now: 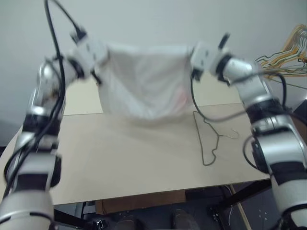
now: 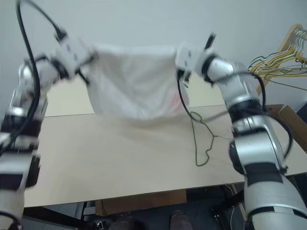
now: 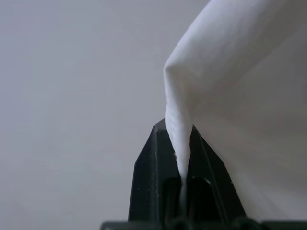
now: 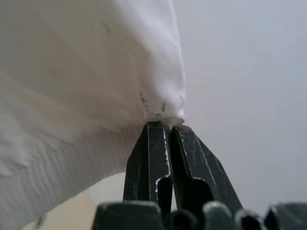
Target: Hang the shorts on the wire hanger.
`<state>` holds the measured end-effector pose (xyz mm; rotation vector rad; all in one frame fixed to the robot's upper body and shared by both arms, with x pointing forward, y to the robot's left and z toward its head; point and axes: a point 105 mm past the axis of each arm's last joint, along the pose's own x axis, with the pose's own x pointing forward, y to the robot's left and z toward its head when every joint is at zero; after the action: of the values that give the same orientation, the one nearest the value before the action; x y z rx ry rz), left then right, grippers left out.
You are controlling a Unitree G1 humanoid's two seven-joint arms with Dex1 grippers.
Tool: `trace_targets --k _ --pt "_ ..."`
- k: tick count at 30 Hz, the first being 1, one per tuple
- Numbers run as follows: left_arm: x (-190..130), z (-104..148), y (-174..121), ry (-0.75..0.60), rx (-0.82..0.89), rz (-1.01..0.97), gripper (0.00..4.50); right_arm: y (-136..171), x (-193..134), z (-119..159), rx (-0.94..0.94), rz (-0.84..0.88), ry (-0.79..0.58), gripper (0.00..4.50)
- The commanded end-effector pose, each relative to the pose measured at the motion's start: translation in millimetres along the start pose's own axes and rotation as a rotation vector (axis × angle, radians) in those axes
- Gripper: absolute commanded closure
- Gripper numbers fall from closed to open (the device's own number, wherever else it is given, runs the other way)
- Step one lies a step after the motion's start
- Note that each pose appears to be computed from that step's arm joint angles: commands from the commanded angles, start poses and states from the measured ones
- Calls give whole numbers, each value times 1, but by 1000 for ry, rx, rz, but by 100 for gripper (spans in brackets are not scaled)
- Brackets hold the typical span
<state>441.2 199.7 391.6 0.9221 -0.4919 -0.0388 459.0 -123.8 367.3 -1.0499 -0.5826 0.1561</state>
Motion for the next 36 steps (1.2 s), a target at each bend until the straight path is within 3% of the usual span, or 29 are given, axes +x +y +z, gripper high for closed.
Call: trace_targets --k 1,3,6,11,15,18,22,32,36 --pt "6 9 53 14 145 366 446 -59 1 12 84 -414 -17 450" --pt "3 23 75 -12 200 520 446 -83 -5 20 147 -580 -54 450" --pt "-3 41 82 -126 238 609 446 -84 -14 14 90 -624 -73 450" --pt "-17 21 1 -325 178 154 446 -17 -31 -27 -71 -338 -68 450" --pt "-75 -8 -70 -398 102 -246 446 58 -64 -52 -188 39 -139 450" --pt "-139 -11 -112 -368 -21 -528 446 117 -104 -65 -223 346 -209 450" --pt "-193 -10 -130 -246 -103 -792 446 153 -139 -68 -212 564 -280 450" --pt "-273 -31 -147 85 -53 -1286 446 186 -190 -77 -305 804 -370 450" --pt "-293 -36 -157 150 0 -1388 446 190 -201 -84 -343 824 -362 450"
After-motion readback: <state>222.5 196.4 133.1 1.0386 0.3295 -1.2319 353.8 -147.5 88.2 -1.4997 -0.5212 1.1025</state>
